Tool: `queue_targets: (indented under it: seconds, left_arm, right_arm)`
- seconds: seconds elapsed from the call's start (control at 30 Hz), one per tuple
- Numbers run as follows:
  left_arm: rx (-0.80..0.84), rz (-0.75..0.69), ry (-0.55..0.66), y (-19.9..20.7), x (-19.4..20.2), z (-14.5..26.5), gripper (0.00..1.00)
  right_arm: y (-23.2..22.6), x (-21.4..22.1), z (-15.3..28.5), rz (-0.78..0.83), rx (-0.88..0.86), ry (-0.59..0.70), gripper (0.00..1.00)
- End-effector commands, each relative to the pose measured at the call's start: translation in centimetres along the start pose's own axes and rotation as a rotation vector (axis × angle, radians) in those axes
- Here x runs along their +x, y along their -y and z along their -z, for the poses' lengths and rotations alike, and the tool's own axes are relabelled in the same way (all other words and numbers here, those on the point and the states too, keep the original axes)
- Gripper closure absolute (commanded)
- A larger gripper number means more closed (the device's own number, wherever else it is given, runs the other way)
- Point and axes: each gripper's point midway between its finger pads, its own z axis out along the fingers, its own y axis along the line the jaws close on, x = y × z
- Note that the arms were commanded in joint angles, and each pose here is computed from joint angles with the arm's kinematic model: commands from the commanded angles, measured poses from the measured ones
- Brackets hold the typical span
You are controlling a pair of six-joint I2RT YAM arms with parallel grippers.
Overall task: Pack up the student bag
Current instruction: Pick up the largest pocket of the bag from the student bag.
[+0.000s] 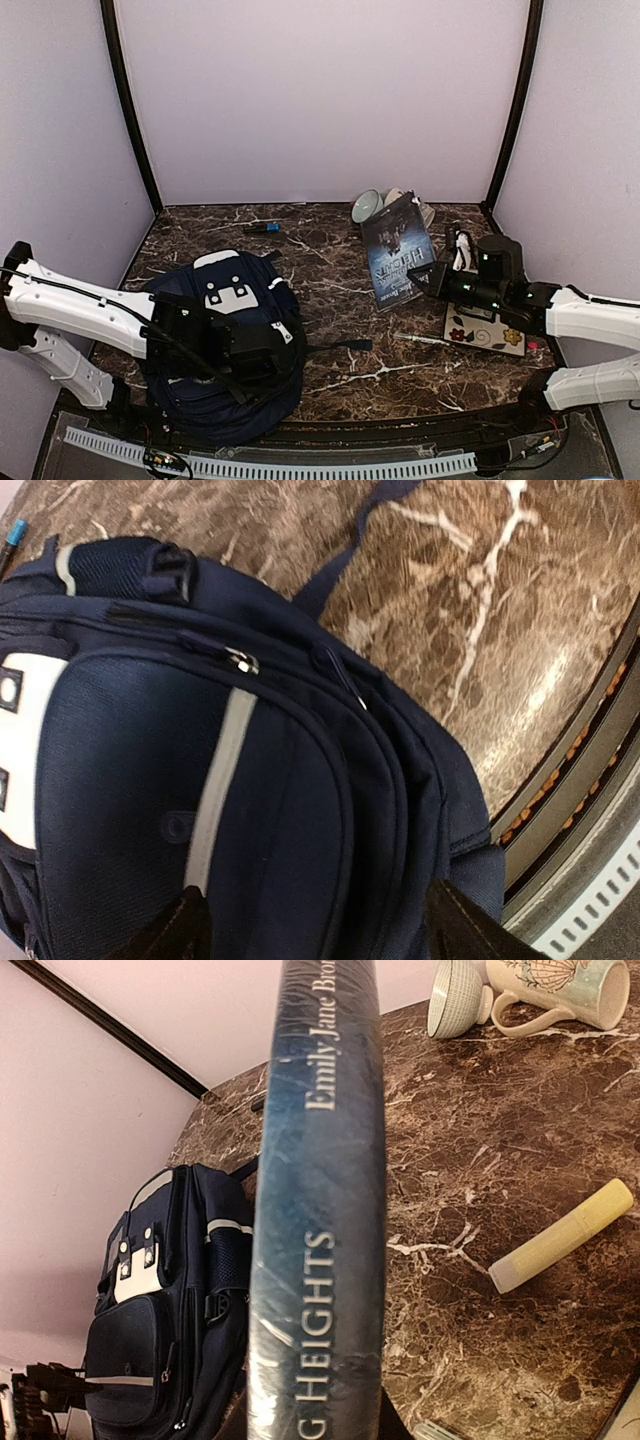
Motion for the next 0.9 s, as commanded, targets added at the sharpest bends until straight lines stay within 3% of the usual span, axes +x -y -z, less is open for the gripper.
queue_targets:
  seconds: [0.0, 0.27, 0.4, 0.53, 0.63, 0.87]
  left_arm:
    - [-0.026, -0.061, -0.129, 1.1, 2.6, -1.4, 0.25]
    - [-0.145, -0.049, -0.180, 0.1, 3.6, -3.2, 0.31]
    - [-0.216, -0.023, -0.172, -1.2, 3.3, -3.4, 0.57]
    - [-0.278, 0.008, -0.159, -2.7, 2.8, -3.3, 0.76]
    - [-0.297, 0.041, -0.113, -3.5, 1.7, -2.9, 0.98]
    - [-0.268, 0.121, 0.069, -5.1, -2.6, -0.6, 1.00]
  right_arm:
    - [-4.5, -4.5, 0.9, 0.041, -0.168, 0.175, 1.00]
    - [-4.0, -4.2, 0.7, 0.052, -0.154, 0.172, 1.00]
    - [-4.1, -4.1, 0.9, 0.058, -0.156, 0.166, 1.00]
    - [-4.0, -4.2, 1.1, 0.069, -0.145, 0.165, 1.00]
    - [-4.1, -4.4, 1.5, 0.073, -0.144, 0.175, 1.00]
    - [-3.9, -3.9, 1.3, 0.066, -0.147, 0.157, 1.00]
